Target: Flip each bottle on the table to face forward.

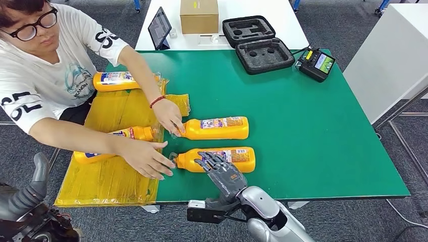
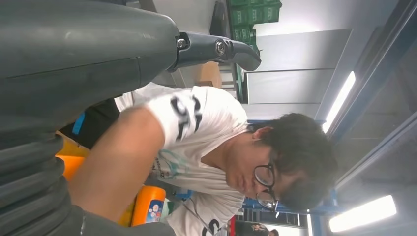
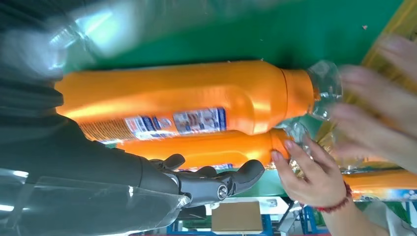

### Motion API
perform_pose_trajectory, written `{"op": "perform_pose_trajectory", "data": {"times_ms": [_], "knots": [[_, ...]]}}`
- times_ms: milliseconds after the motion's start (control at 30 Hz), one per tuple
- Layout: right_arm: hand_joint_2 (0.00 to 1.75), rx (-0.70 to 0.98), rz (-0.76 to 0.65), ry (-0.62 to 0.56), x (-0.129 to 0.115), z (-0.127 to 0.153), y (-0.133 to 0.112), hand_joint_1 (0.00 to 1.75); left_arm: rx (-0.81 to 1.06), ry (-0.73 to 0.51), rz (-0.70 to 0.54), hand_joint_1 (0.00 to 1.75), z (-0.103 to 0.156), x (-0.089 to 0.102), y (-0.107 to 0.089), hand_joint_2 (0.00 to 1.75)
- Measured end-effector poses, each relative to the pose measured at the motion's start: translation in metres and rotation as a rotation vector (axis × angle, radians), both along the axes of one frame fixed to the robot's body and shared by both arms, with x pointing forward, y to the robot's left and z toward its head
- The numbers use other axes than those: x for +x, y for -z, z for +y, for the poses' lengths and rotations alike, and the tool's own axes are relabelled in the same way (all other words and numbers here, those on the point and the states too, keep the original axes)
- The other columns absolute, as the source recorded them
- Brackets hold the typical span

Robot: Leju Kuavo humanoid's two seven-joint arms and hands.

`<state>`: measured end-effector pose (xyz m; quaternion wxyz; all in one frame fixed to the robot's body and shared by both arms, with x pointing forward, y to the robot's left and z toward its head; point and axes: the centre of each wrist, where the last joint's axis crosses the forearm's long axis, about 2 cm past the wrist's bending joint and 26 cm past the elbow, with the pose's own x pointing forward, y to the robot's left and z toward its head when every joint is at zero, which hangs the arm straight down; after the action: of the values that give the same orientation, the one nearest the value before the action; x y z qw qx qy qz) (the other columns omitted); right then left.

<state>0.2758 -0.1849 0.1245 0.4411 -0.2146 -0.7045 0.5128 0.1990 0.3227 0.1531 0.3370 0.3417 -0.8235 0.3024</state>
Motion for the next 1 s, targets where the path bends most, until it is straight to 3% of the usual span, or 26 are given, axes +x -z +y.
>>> {"op": "perform_pose_trajectory", "data": {"times_ms": [300,733,1000], "knots": [[1.75,-0.025,0.000,0.060,0.006,-0.011,0.000,0.00,-0.010,-0.017,0.019,0.00,0.000,-0.004,0.004,1.75],[1.75,0.022,-0.061,0.090,0.045,-0.005,-0.016,0.00,-0.017,-0.024,0.081,0.00,-0.005,-0.007,0.017,1.75],[1.75,0.032,0.053,0.123,0.066,-0.003,-0.008,0.00,-0.026,-0.004,0.092,0.00,-0.011,-0.004,0.020,1.75]]}}
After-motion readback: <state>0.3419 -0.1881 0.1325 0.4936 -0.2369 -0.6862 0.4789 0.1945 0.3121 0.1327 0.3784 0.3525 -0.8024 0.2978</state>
